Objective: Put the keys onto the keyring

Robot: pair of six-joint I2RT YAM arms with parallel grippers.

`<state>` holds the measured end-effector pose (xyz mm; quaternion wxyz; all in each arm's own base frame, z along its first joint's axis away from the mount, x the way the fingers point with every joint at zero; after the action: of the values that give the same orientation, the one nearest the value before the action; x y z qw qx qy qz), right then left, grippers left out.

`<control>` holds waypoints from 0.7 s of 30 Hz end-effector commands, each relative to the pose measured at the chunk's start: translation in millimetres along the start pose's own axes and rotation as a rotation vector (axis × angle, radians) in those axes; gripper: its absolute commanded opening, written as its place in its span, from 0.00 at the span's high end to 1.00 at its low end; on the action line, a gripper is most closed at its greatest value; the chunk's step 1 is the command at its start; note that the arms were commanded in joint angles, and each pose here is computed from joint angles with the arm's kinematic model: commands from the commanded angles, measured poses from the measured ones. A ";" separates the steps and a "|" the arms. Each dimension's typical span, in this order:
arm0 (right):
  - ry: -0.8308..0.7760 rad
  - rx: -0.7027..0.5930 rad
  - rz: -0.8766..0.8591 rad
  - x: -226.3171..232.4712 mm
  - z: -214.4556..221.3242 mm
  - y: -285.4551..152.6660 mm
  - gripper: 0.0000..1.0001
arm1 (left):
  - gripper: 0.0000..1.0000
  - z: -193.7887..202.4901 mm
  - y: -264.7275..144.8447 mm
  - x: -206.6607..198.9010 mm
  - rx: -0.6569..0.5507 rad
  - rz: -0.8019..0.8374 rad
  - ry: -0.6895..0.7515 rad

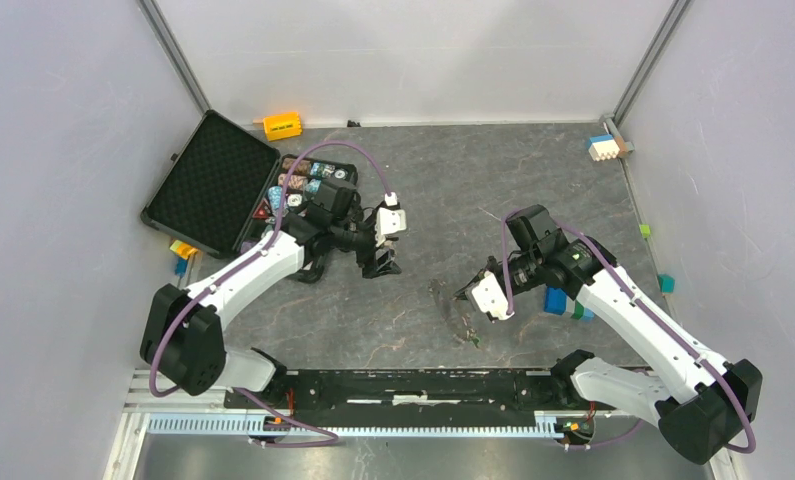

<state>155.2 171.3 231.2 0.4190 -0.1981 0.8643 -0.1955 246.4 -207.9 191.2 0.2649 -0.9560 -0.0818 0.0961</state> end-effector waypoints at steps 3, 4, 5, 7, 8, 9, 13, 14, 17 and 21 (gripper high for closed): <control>-0.292 -0.257 -0.031 12.8 -38.5 0.4 1.00 | 0.18 -9.1 2.5 0.9 -0.036 0.005 0.001; -0.290 -0.259 -0.032 12.7 -38.1 1.0 1.00 | 0.18 -9.5 2.2 1.6 -0.037 -0.003 0.004; -0.284 -0.256 -0.026 11.3 -37.2 0.7 1.00 | 0.18 -8.7 2.6 3.7 -0.036 -0.018 0.007; -0.268 -0.246 -0.002 5.6 -34.6 -0.5 1.00 | 0.18 -7.8 3.7 13.6 -0.024 -0.087 -0.007; -0.260 -0.243 0.008 4.4 -33.4 -1.2 1.00 | 0.18 -8.1 4.5 19.4 -0.015 -0.122 -0.035; -0.256 -0.239 0.017 3.1 -32.9 -2.3 1.00 | 0.18 -8.4 5.1 25.4 0.000 -0.160 -0.064; -0.254 -0.226 0.035 3.0 -31.7 -3.6 1.00 | 0.18 -12.3 9.7 48.9 0.056 -0.286 -0.230; -0.255 -0.224 0.039 2.8 -31.7 -3.6 1.00 | 0.18 -9.7 13.2 54.9 0.079 -0.316 -0.275; -0.255 -0.229 0.046 3.1 -32.2 -3.2 1.00 | 0.18 -6.7 20.7 74.8 0.143 -0.425 -0.388; -0.254 -0.228 0.051 4.5 -31.2 -2.3 1.00 | 0.20 4.8 32.4 100.9 0.241 -0.547 -0.499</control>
<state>156.2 167.8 235.4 0.4142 -0.1835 0.8721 -0.1850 326.5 -218.9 165.2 0.3371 -0.8719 -0.2887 0.2066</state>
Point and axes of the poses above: each gripper's point midway between its finger pads, its own y axis out along the fingers, its own x axis along the line the jaws close on, z = x × y, the point moved 7 cm from there along -y, back along the fingers, and after that the axes turned 15 degrees about -y, right-handed, at the moved point
